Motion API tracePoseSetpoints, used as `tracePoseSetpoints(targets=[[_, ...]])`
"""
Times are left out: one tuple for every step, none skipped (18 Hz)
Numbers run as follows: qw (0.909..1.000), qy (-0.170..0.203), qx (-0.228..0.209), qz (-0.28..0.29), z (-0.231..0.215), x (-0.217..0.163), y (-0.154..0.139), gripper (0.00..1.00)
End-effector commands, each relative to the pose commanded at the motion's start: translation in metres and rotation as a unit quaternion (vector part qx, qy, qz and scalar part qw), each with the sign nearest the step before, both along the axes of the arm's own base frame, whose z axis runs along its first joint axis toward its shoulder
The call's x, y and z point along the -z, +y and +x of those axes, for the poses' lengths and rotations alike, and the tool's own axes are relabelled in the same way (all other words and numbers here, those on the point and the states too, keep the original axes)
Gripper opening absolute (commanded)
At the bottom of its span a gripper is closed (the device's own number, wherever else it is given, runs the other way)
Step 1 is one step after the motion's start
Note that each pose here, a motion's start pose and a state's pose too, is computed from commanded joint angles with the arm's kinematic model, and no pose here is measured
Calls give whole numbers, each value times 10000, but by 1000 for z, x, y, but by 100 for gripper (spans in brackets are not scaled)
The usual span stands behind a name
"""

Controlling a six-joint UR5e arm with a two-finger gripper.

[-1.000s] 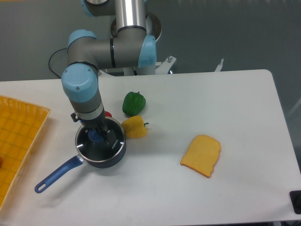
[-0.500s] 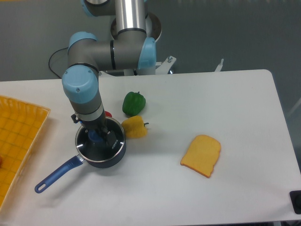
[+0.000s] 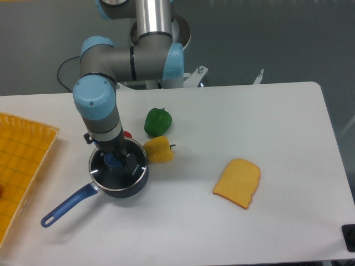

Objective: Open the lid

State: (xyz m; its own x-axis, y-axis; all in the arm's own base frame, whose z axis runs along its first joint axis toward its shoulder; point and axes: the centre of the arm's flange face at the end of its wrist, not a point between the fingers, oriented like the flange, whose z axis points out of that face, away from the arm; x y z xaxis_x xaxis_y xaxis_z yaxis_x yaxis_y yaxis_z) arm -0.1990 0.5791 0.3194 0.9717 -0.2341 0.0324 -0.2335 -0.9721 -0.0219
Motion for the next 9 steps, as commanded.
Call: tracePoseSetpoints(targets=[[10000, -4, -8, -7, 0, 0, 0, 100], [10000, -12, -8, -20, 1, 2, -1, 100], [10000, -12, -8, -20, 1, 2, -1, 100], [10000, -24, -8, -39, 1, 4, -2, 100], [10000, -20, -8, -33, 1, 3, -2, 100], [10000, -30, -15, -63, 2, 7, -2, 100], [10000, -38, -15, -77, 3, 8, -3, 100], [9999, -46, -8, -89, 3, 9, -3, 100], [10000, -42, 0, -83, 4, 9, -3, 100]])
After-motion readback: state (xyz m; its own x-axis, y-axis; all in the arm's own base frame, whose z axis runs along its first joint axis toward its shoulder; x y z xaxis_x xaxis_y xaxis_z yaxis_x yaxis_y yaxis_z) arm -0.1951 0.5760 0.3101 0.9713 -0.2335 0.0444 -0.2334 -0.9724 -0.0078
